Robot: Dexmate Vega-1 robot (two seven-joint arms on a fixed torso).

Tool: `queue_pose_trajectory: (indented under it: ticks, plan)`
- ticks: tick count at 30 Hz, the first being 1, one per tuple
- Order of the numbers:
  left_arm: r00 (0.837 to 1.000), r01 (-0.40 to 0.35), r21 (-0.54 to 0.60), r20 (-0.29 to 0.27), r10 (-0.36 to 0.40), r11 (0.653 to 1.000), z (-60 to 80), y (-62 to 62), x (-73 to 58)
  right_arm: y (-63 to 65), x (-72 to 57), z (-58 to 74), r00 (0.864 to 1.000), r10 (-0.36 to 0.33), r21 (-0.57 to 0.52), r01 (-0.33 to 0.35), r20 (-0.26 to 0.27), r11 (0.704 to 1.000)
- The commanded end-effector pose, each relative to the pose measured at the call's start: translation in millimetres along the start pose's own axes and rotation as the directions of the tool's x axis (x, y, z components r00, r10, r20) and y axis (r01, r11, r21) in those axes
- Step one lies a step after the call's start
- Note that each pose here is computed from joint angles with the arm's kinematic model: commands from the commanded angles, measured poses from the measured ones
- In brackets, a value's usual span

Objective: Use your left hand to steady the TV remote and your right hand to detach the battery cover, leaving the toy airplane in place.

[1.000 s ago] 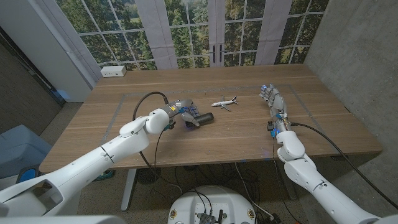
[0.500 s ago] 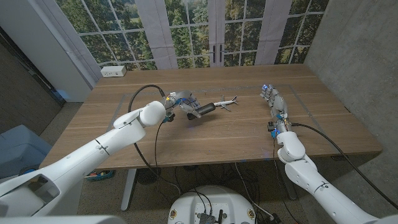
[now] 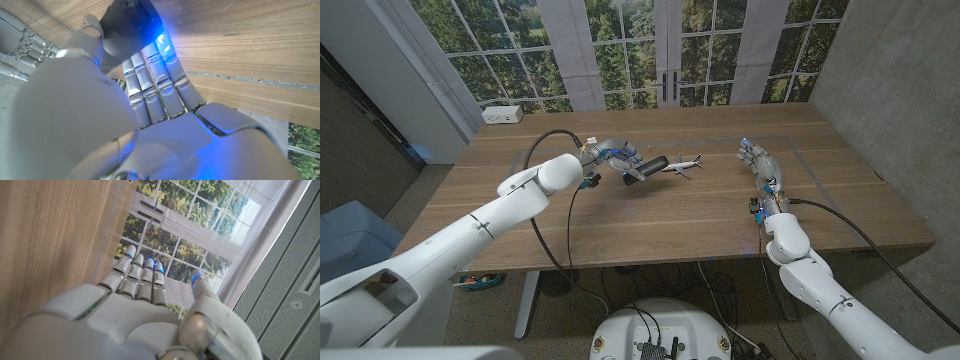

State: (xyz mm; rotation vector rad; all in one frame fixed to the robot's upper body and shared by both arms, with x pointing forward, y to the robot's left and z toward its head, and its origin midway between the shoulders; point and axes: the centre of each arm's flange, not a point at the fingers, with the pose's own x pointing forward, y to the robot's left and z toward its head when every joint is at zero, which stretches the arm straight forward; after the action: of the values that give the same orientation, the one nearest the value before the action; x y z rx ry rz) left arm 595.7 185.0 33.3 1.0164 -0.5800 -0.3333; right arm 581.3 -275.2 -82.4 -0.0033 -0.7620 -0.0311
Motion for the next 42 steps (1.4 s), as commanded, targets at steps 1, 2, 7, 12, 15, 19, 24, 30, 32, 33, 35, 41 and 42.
queue_pose_trajectory:
  ticks: [1,2,7,12,15,19,24,30,32,33,35,41,42]
  plan:
    - [0.997,-0.026,-0.063,0.072,0.030,0.998,4.5,6.8,5.5,9.5,-4.7,8.1,0.999,-0.007,-0.048,0.005,-0.037,0.999]
    - [0.996,-0.028,-0.061,0.078,0.033,0.998,5.5,7.6,5.9,10.8,-4.9,9.2,0.999,-0.010,-0.052,0.007,-0.041,0.999]
    - [0.994,-0.049,-0.064,0.099,0.055,0.997,8.5,11.1,8.3,19.6,-6.2,15.0,0.998,-0.007,-0.082,0.002,-0.058,0.997]
    - [0.992,-0.061,-0.067,0.106,0.068,0.996,7.9,14.3,11.4,29.7,-6.9,22.2,0.998,-0.006,-0.113,-0.002,-0.065,0.994]
    - [0.991,-0.064,-0.069,0.112,0.072,0.996,7.6,15.9,13.5,35.3,-6.7,26.1,0.998,-0.005,-0.132,-0.004,-0.066,0.991]
    - [0.990,-0.063,-0.068,0.123,0.071,0.996,8.1,17.2,16.4,42.6,-4.9,29.5,0.998,-0.003,-0.161,-0.008,-0.065,0.987]
    - [0.988,-0.061,-0.066,0.135,0.069,0.996,8.4,19.2,19.1,51.1,-1.9,32.3,0.998,0.006,-0.193,-0.020,-0.069,0.981]
    - [0.986,-0.062,-0.070,0.148,0.071,0.996,8.4,21.4,21.5,61.2,0.7,36.0,0.997,0.003,-0.240,-0.021,-0.074,0.971]
    - [0.986,-0.061,-0.070,0.152,0.071,0.996,8.7,21.7,22.3,64.6,1.4,36.6,0.997,0.008,-0.251,-0.027,-0.075,0.968]
    - [0.986,-0.061,-0.070,0.154,0.071,0.996,8.9,21.8,22.6,66.4,1.7,37.0,0.997,0.007,-0.256,-0.027,-0.077,0.966]
    - [0.985,-0.062,-0.069,0.157,0.072,0.996,9.1,22.3,23.1,69.5,2.1,37.8,0.997,0.009,-0.270,-0.029,-0.076,0.962]
    - [0.984,-0.065,-0.066,0.164,0.075,0.996,9.3,23.7,24.1,76.5,2.3,40.6,0.998,0.003,-0.291,-0.024,-0.070,0.956]
    - [0.983,-0.066,-0.065,0.165,0.076,0.996,9.4,23.8,24.2,78.0,2.2,41.2,0.998,0.003,-0.296,-0.023,-0.069,0.955]
